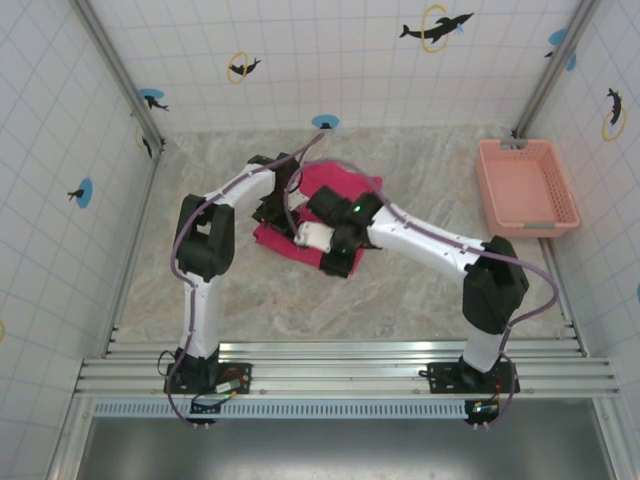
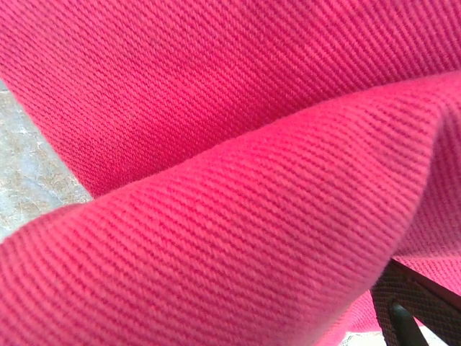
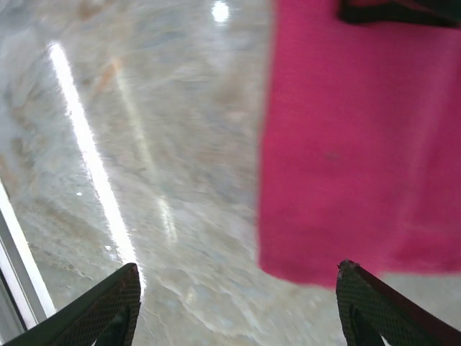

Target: Roll up the long pants

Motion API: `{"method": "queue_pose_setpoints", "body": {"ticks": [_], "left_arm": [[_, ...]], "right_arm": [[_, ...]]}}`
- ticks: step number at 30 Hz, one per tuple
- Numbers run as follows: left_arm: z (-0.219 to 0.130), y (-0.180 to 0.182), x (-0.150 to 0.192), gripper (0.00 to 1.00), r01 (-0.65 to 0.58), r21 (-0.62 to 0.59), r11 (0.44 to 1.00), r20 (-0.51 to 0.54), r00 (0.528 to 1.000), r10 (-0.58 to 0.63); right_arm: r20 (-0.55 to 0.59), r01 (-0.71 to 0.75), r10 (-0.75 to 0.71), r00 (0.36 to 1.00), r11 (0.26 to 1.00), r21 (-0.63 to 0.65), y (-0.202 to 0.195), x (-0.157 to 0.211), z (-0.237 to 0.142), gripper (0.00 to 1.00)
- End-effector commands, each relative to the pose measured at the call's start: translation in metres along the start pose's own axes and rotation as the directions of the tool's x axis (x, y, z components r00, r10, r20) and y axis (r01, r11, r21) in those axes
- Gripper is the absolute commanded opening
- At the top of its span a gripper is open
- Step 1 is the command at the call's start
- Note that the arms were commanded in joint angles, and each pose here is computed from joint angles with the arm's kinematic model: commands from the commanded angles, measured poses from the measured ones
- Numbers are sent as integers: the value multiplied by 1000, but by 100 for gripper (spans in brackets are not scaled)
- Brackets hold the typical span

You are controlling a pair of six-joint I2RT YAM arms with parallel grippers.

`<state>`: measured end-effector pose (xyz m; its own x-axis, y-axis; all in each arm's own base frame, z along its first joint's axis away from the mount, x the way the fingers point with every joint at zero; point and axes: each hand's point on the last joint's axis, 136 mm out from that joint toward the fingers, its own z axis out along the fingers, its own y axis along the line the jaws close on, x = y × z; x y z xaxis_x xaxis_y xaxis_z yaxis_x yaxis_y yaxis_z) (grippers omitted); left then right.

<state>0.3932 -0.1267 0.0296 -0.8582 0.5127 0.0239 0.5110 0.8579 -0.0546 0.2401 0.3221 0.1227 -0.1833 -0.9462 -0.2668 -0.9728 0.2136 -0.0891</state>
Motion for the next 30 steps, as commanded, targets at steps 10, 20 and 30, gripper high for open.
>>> {"method": "queue_pose_setpoints", "body": {"ticks": [10, 20, 30], "left_arm": [[9, 14, 7, 97, -38, -17, 999, -57, 998, 37], [9, 17, 7, 98, -60, -6, 998, -64, 996, 59], [-1, 27, 6, 98, -15, 36, 999, -18, 1000, 15]], "right_arm": [[-121, 134, -105, 987, 956, 261, -43, 8, 82, 74], [-250, 142, -73, 966, 952, 270, -66, 34, 127, 72], [-230, -3, 15, 973, 999, 50, -65, 31, 143, 25]]}}
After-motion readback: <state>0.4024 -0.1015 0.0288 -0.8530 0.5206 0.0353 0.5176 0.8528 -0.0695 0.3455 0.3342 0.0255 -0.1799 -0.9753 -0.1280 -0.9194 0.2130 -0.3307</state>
